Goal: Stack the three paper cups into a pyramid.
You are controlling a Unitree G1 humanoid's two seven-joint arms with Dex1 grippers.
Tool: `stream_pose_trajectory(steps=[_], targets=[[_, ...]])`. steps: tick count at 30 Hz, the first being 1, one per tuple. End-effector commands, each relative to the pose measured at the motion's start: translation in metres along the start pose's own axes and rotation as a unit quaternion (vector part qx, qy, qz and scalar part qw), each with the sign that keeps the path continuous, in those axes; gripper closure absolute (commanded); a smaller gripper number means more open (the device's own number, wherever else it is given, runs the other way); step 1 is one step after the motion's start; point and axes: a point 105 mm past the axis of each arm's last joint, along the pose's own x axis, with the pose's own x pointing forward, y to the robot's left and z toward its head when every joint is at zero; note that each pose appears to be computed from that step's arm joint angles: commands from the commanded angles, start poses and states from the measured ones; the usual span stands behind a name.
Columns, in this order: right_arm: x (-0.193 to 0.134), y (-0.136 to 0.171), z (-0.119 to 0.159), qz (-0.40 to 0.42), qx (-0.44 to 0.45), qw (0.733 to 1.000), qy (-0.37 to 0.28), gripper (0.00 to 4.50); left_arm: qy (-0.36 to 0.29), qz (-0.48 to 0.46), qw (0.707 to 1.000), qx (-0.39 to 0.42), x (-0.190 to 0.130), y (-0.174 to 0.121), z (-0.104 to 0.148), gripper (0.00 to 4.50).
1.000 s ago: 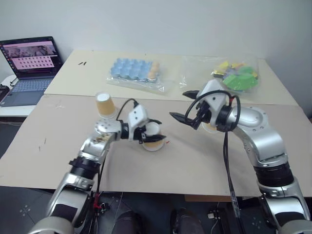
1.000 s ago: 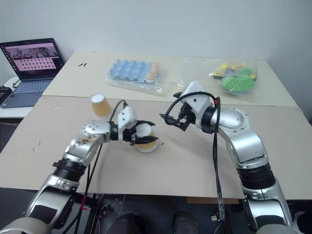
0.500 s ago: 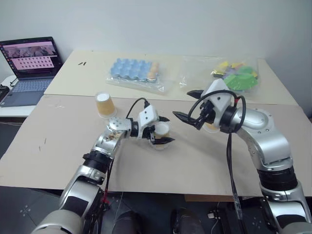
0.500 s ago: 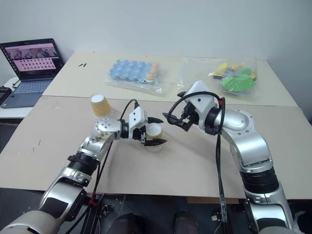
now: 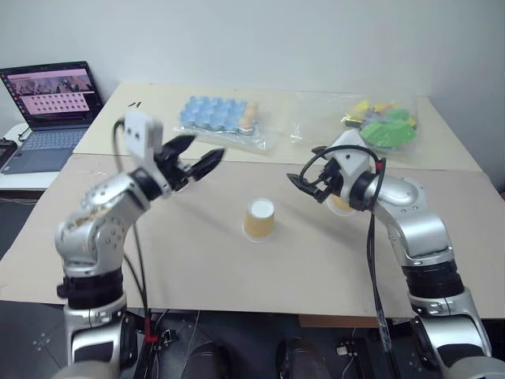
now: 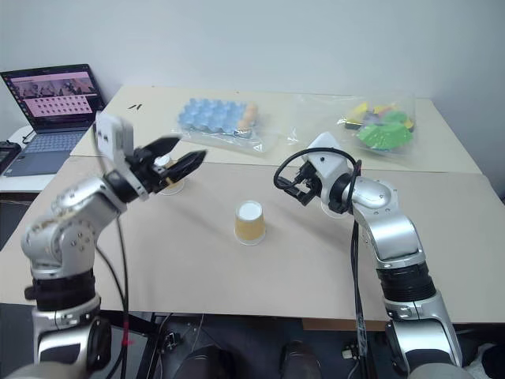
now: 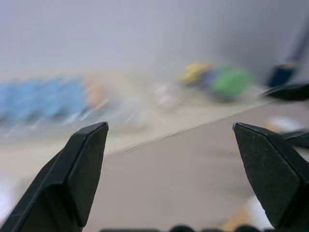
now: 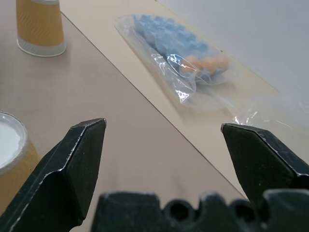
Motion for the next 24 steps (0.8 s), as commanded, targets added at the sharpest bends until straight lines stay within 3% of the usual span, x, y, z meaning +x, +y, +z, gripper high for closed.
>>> stream_pose_trajectory(steps=[1,4,8,17,24], targets=[[-0.004,-0.002,0.023,0.015,-0.004,0.999,-0.044,0.0,0.023,0.115,0.991,0.067,-0.004,0.023,-0.031,0.09],[-0.007,0.006,0.028,0.043,0.013,0.997,-0.059,0.0,0.034,0.104,0.992,0.064,0.01,0.025,-0.046,0.09],[-0.012,0.011,0.03,0.055,0.016,0.996,-0.062,0.0,0.03,0.079,0.994,0.076,0.038,0.031,-0.046,0.09],[-0.022,0.013,0.025,0.053,0.029,0.997,-0.051,0.0,0.013,0.027,0.995,0.097,0.085,0.034,-0.023,0.09],[-0.04,0.047,0.014,0.152,0.075,0.985,-0.03,0.0,-0.013,-0.002,0.993,0.115,0.1,0.027,0.006,0.09]])
